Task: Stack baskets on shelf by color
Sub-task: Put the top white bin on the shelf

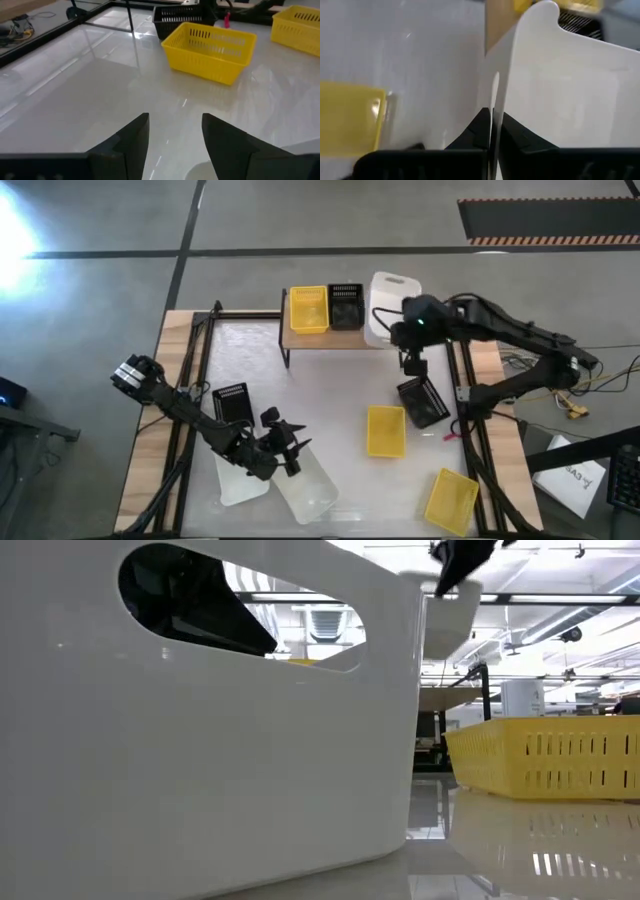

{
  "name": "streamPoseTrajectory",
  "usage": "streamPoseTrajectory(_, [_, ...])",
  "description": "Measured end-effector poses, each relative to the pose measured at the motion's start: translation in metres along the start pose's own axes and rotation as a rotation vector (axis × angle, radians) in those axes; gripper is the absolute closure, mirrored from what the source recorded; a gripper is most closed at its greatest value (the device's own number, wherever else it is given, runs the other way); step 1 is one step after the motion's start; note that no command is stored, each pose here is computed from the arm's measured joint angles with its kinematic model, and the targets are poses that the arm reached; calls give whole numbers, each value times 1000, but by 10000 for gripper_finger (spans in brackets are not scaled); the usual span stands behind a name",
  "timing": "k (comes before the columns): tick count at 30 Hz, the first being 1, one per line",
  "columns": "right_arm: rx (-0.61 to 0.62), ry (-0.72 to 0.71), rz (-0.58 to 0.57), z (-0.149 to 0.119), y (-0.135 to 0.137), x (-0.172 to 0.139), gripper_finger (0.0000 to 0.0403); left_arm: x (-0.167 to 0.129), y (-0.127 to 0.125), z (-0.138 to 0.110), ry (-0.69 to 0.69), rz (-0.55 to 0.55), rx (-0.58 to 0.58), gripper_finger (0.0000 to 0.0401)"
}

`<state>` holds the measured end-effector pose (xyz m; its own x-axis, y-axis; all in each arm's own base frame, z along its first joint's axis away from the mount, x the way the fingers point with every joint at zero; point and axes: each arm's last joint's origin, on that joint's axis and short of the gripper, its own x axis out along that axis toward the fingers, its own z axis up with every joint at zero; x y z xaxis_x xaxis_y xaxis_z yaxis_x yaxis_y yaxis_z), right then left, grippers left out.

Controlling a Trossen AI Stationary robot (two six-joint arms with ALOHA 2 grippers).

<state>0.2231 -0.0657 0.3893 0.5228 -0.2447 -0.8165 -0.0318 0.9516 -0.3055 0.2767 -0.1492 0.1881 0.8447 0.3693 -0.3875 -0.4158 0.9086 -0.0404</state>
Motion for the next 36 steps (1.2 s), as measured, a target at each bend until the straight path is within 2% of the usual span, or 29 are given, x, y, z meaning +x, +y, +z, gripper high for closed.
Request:
streamPoseTrajectory(4, [-36, 110, 40, -5, -15, 24, 394, 0, 0, 1, -5, -2, -2, 234])
streamPoseTrajectory(11, [-73, 236, 84, -10, -22, 46, 394, 0, 0, 1, -5, -3, -2, 234])
streamPoseTrajectory(18, [-33, 185, 48, -11, -23, 28, 394, 0, 0, 1, -5, -3, -2, 234])
streamPoseTrajectory(22, [-24, 205, -58, -14, -24, 15, 394, 0, 0, 1, -5, -3, -2, 234])
streamPoseTrajectory(25, [3, 226, -84, -15, -26, 16, 394, 0, 0, 1, -5, -3, -2, 234])
streamPoseTrajectory(36, [11, 370, -19, -10, -32, 63, 394, 0, -1, 2, -13, -8, -4, 234])
